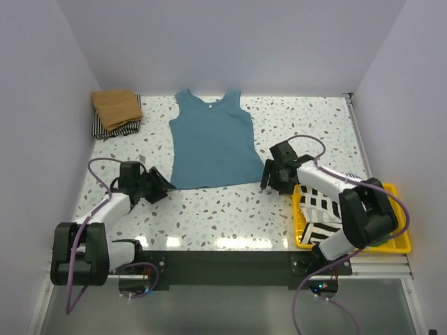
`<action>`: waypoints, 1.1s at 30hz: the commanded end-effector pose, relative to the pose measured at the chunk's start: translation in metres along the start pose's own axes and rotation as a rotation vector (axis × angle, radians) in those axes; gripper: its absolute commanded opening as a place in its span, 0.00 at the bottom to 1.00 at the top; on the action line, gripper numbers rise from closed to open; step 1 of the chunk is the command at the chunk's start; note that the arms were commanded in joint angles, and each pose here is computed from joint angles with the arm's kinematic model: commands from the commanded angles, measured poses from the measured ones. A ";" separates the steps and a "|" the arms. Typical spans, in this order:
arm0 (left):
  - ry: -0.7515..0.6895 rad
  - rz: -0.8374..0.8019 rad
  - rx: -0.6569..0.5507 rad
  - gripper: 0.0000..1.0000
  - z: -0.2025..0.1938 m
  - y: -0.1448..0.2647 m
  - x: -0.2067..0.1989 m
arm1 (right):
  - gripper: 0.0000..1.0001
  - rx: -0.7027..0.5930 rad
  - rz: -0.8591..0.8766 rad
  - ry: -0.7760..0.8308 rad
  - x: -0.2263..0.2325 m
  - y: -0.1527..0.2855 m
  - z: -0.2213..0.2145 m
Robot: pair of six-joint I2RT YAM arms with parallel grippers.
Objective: Fold and stack the tank tops
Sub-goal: Flatten the tank top out
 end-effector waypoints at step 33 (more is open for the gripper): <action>-0.087 0.085 -0.649 0.45 0.174 0.140 -0.088 | 0.28 -0.306 0.274 0.487 0.343 0.005 -0.026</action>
Point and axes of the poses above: each gripper's point midway between its finger pads, its own y axis back along the fingers, its own x axis along the line the jaws close on, z = x × y, the point moved 4 cm from there along y, back along the fingers, and after that the axes turned 4 degrees about y, right-handed, at the moved point
